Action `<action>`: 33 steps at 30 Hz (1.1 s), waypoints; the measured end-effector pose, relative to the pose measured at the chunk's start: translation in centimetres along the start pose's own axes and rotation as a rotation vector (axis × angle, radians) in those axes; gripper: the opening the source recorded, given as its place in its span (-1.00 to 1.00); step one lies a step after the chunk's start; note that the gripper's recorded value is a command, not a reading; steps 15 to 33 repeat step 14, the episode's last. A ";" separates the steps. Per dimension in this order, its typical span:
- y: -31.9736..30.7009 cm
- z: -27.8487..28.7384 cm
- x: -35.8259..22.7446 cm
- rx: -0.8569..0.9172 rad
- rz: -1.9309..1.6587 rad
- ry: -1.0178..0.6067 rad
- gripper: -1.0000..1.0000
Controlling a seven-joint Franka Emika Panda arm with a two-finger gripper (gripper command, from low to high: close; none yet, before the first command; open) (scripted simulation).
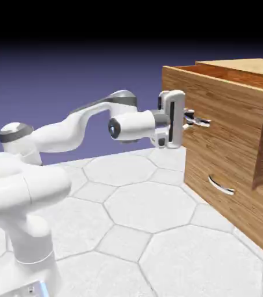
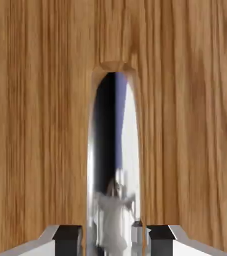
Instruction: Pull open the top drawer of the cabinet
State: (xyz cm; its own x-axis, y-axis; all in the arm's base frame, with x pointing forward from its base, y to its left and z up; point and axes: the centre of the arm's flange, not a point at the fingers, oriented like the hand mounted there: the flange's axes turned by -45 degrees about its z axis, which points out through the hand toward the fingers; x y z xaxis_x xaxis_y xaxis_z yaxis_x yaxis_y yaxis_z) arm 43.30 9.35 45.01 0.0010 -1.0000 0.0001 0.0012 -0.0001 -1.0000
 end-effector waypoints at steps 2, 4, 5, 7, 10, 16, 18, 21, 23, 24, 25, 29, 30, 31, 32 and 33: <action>0.0 -2.3 0.0 0.000 0.000 0.000 -1.00; 0.0 -4.5 0.0 0.000 0.000 0.000 -1.00; 0.0 -5.5 0.0 0.000 0.000 0.000 -1.00; 0.0 -7.6 0.0 0.000 0.000 0.000 -1.00; 0.0 -10.4 0.0 0.000 0.000 0.000 -1.00; 0.0 -12.1 -0.1 -0.001 0.000 0.000 1.00; 0.0 -12.1 -0.1 -0.001 0.000 0.000 1.00; 0.0 -12.1 -0.1 -0.001 0.000 0.000 1.00; 0.0 -12.1 -0.1 -0.001 0.000 0.000 1.00; 0.0 -12.1 -0.1 -0.001 0.000 0.000 1.00; 0.0 -12.1 -0.1 -0.001 0.000 0.000 1.00; 0.0 -12.1 -0.1 -0.001 0.000 0.000 1.00; 0.0 -12.1 -0.1 -0.001 0.000 0.000 1.00; 0.0 -12.1 -0.1 -0.001 0.000 0.000 1.00; 0.0 -12.1 -0.1 -0.001 0.000 0.000 1.00; 0.0 -12.1 -0.1 -0.001 0.000 0.000 1.00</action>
